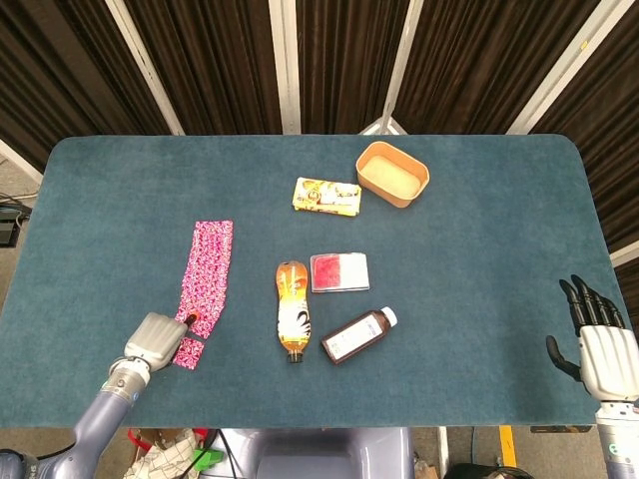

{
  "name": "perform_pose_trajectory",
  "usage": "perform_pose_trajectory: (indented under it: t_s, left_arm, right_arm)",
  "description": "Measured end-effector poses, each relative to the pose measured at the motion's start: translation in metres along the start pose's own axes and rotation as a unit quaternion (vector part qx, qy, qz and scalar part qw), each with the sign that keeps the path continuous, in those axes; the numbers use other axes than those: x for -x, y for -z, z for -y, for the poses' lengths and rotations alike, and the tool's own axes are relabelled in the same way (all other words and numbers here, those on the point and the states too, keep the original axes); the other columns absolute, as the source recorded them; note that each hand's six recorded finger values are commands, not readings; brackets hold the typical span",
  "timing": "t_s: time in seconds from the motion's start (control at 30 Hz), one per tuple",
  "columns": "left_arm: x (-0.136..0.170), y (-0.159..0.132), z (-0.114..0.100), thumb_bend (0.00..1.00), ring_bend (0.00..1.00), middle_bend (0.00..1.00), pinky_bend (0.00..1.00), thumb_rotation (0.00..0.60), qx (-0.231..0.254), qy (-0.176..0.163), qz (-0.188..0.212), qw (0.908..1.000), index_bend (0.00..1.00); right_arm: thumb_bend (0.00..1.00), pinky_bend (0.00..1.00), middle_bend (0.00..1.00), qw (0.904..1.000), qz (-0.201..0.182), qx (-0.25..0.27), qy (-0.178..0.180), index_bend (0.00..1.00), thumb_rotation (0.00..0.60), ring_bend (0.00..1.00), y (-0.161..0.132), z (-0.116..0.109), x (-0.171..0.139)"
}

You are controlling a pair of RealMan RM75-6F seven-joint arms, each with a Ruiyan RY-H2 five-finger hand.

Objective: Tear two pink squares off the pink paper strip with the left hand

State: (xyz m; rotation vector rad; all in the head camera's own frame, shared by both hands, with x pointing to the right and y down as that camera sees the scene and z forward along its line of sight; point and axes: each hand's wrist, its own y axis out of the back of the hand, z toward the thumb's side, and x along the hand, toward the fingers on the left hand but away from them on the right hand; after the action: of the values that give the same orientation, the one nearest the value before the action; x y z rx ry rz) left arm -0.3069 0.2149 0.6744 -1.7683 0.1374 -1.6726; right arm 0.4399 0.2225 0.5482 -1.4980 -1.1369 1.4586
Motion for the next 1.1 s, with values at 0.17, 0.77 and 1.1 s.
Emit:
perform_pose_trajectory:
  t_s: [0.17,0.77,1.1]
  left_arm:
    - [-0.003,-0.001,0.004,0.86,0.71,0.89,0.67,0.6,-0.005,0.009,-0.003,0.9999,0.15]
    - [0.007,0.026,0.019,0.86,0.71,0.89,0.67,0.6,-0.011,0.023,-0.045,0.9986,0.15]
    - [0.005,0.056,0.029,0.86,0.71,0.89,0.67,0.6,-0.012,0.03,-0.084,0.9959,0.15]
  right_arm:
    - [0.41,0.15,0.06,1.0,0.001,0.001,0.001,0.03,0.6,0.12,0.001,0.0,0.0]
    - [0.41,0.15,0.06,1.0,-0.002,0.001,0.0,0.03,0.6,0.12,-0.001,0.001,0.0]
    - [0.41,0.15,0.06,1.0,-0.002,-0.001,-0.004,0.03,0.6,0.12,-0.002,0.004,0.0]
